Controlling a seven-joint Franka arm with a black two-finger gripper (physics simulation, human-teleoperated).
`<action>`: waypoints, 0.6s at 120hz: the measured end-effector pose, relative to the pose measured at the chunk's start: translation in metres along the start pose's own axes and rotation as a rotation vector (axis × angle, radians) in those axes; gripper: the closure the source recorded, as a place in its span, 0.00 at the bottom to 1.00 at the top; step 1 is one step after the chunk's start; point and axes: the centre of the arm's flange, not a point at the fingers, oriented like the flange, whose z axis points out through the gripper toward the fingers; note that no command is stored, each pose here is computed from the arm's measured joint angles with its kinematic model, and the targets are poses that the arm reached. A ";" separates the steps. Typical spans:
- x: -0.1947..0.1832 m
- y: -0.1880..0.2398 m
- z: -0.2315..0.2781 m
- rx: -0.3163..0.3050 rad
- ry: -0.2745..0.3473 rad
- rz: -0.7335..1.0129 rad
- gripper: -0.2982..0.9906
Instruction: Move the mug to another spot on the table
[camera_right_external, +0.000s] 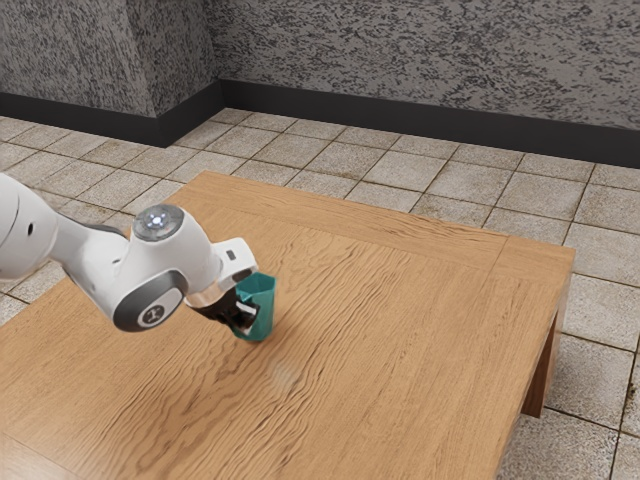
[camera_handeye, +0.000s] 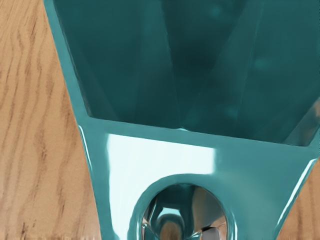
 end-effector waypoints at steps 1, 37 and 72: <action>0.000 -0.001 0.000 0.001 -0.001 -0.001 0.80; -0.002 -0.022 0.005 0.022 -0.021 -0.041 0.80; -0.005 -0.023 0.009 0.026 -0.035 -0.040 0.54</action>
